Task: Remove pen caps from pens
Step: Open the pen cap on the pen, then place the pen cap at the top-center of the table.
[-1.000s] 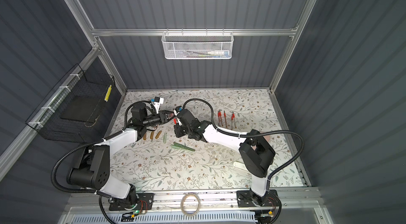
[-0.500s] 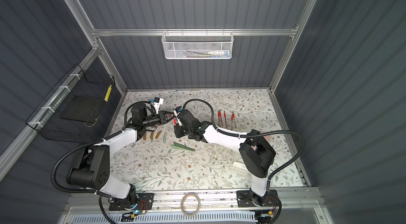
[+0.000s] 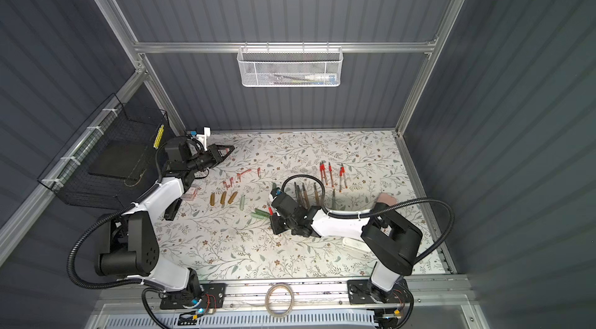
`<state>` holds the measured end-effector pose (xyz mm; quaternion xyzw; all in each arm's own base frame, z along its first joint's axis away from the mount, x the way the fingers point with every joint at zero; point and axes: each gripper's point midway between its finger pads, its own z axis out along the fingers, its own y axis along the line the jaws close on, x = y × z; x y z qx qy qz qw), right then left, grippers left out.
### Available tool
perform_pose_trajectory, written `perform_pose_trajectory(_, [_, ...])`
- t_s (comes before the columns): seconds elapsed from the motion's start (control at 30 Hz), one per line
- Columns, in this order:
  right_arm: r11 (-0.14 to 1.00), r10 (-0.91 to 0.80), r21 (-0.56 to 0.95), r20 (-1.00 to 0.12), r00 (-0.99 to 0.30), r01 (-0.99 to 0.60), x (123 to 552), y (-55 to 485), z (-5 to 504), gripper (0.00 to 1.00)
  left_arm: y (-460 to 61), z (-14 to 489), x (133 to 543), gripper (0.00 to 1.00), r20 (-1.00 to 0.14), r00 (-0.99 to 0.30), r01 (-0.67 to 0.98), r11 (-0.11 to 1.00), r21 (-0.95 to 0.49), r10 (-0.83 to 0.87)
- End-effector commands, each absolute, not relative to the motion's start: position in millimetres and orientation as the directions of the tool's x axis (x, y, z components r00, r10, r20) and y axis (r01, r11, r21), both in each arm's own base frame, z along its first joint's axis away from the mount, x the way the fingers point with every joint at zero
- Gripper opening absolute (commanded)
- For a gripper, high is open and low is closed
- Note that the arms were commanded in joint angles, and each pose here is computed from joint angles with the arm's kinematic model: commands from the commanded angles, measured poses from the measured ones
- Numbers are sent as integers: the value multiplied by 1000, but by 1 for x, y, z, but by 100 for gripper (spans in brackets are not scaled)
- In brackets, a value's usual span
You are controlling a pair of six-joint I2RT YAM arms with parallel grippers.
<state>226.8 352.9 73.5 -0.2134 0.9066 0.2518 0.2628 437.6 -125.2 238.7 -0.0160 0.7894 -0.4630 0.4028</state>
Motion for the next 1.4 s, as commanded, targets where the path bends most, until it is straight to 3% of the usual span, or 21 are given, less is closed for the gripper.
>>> perform_pose_trajectory(0.0, [813, -195, 318, -641, -742, -488, 242, 340, 99, 0, -129, 187, 435, 0, -554, -759, 244, 639, -729, -342])
perform_pose_trajectory(0.4, [879, -108, 323, -581, -807, -350, 311, 274, 129, 0, -155, 80, 436, 0, -406, -906, 140, 816, -561, -123])
perform_pose_trajectory(0.6, [897, -46, 346, -544, -838, -274, 349, 250, 129, 0, -156, 39, 448, 8, -287, -954, 83, 848, -524, -83])
perform_pose_trajectory(0.87, [911, -36, 340, -503, -864, -235, 391, 239, 115, 0, -155, 30, 459, 15, -286, -956, 89, 874, -477, -58])
perform_pose_trajectory(1.13, [922, -28, 329, -473, -881, -206, 417, 231, 98, 0, -155, 50, 454, 42, -329, -942, 109, 876, -469, -59])
perform_pose_trajectory(1.37, [939, -16, 307, -419, -908, -158, 435, 209, 84, 0, -152, 83, 437, 52, -394, -917, 139, 867, -478, -70])
